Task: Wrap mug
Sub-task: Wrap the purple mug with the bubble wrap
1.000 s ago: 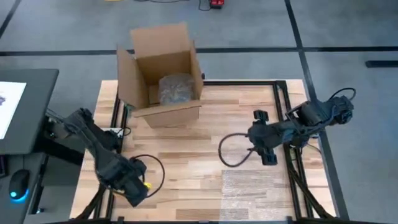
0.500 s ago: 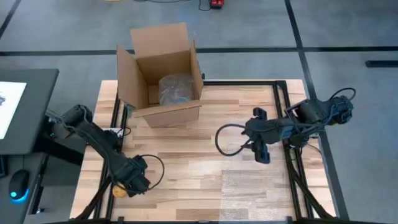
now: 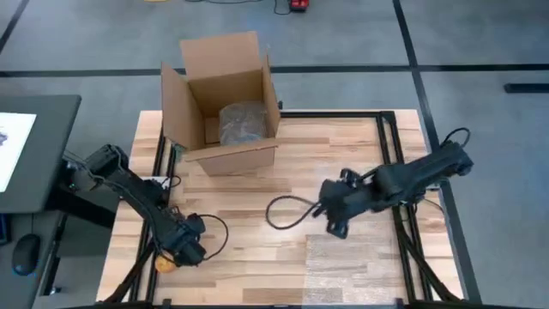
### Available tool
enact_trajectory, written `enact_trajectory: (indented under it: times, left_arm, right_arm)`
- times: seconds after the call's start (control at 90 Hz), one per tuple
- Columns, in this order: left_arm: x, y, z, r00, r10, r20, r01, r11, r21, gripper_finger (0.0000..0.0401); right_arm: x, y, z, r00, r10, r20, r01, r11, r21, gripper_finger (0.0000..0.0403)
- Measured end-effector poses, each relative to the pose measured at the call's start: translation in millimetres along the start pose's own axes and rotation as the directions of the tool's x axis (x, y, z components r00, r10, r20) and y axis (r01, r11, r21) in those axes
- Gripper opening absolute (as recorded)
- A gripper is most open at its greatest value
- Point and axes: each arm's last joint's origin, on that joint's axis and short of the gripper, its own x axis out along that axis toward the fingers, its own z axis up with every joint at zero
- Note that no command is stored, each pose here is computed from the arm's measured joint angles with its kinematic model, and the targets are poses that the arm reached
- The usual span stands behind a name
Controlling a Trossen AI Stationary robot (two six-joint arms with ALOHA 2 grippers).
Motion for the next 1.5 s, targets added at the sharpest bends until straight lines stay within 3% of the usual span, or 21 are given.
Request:
enact_trajectory:
  times: [0.133,0.278,0.456,0.622,0.789,1.0,1.111,1.222,1.378,1.5]
  left_arm:
    - [-20,-6,-1,0.998,-0.025,0.063,0.026,0.999,-0.026,0.0004]
    - [-59,-16,0,0.975,-0.104,0.194,0.110,0.994,-0.022,0.0002]
    - [-118,-21,2,0.890,-0.224,0.397,0.228,0.973,0.040,0.0001]
    - [-163,-16,2,0.764,-0.275,0.583,0.291,0.954,0.069,0.0001]
    - [-183,-10,5,0.694,-0.268,0.668,0.282,0.955,0.089,0.0000]
    - [-183,-5,18,0.698,-0.231,0.678,0.240,0.967,0.083,0.0000]
    - [-182,-4,30,0.700,-0.215,0.682,0.215,0.973,0.086,0.0000]
    - [-185,-1,43,0.675,-0.222,0.704,0.215,0.971,0.100,0.0000]
    - [-189,1,58,0.635,-0.236,0.736,0.225,0.967,0.116,0.0000]
    - [-193,1,65,0.600,-0.251,0.760,0.225,0.964,0.141,0.0000]
  right_arm:
    - [62,-9,-16,0.965,-0.120,-0.233,0.154,0.979,0.135,0.0182]
    - [120,-18,-31,0.908,-0.192,-0.373,0.270,0.948,0.169,0.0165]
    - [180,-17,-35,0.903,-0.101,-0.417,0.195,0.962,0.190,0.0150]
    - [211,-12,-11,0.933,-0.009,-0.360,0.090,0.974,0.210,0.0139]
    - [205,4,37,0.982,0.122,-0.142,-0.107,0.989,0.105,0.0132]
    - [141,2,65,0.991,0.112,-0.076,-0.107,0.992,0.072,0.0132]
    - [116,6,53,0.983,0.150,-0.109,-0.145,0.988,0.050,0.0132]
    - [101,20,21,0.952,0.244,-0.188,-0.248,0.969,-0.002,0.0132]
    - [127,36,-36,0.923,0.237,-0.303,-0.246,0.969,0.008,0.0132]
    - [160,39,-57,0.919,0.297,-0.258,-0.266,0.953,0.148,0.0132]
